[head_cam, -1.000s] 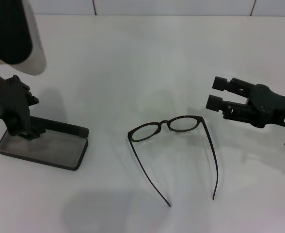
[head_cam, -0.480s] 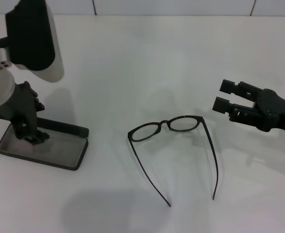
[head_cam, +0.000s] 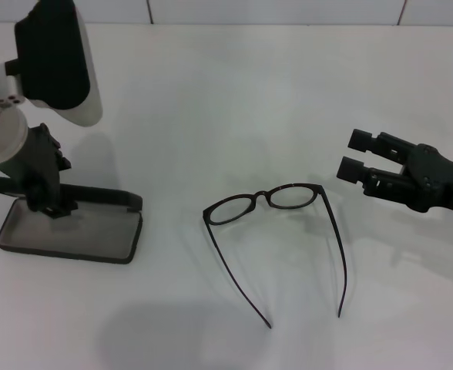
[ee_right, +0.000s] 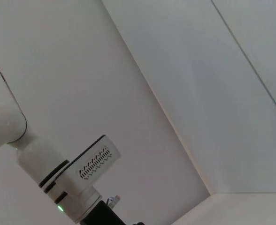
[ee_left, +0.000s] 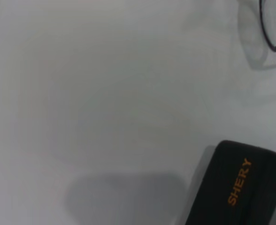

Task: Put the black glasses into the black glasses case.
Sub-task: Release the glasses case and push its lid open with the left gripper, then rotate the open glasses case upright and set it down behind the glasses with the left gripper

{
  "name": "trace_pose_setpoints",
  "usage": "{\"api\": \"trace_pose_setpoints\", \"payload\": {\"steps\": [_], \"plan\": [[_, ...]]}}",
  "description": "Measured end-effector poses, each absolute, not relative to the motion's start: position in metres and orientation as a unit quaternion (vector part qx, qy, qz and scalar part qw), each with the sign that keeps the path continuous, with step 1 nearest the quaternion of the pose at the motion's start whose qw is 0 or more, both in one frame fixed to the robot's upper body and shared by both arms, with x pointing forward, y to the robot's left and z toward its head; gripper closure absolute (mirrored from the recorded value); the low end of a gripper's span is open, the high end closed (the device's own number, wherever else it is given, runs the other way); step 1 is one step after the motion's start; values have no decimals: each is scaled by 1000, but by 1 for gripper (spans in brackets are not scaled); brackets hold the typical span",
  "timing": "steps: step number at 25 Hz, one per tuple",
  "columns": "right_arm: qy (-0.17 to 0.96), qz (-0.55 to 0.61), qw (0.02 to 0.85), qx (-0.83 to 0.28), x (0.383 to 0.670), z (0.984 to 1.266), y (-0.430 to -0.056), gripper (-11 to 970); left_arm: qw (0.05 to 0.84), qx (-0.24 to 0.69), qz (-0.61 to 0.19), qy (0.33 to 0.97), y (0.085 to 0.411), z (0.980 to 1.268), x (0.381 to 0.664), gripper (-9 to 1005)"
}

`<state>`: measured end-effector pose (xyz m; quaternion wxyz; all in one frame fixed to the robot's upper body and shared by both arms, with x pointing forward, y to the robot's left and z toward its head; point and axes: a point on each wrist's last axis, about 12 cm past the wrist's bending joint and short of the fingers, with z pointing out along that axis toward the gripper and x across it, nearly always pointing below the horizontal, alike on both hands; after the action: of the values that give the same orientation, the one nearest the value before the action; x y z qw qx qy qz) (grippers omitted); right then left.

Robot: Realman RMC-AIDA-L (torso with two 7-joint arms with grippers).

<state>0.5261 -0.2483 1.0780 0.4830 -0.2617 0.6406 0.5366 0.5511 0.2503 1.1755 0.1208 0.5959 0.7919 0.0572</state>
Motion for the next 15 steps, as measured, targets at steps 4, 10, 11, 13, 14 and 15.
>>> {"api": "trace_pose_setpoints", "payload": {"steps": [4, 10, 11, 13, 14, 15], "plan": [[641, 537, 483, -260, 525, 1077, -248, 91, 116, 601, 58, 789, 250, 1174, 551, 371], [642, 536, 483, -260, 525, 1077, -248, 91, 117, 601, 56, 789, 249, 1173, 551, 491], [642, 536, 483, -260, 525, 1077, -248, 90, 117, 601, 55, 788, 248, 1173, 551, 530], [642, 536, 483, -260, 525, 1077, -248, 90, 118, 602, 55, 788, 247, 1173, 551, 608], [642, 536, 483, -260, 525, 1077, -248, 90, 119, 603, 55, 787, 246, 1174, 551, 634], [642, 536, 483, -260, 525, 1077, -248, 90, 120, 603, 55, 787, 246, 1175, 552, 660]]}}
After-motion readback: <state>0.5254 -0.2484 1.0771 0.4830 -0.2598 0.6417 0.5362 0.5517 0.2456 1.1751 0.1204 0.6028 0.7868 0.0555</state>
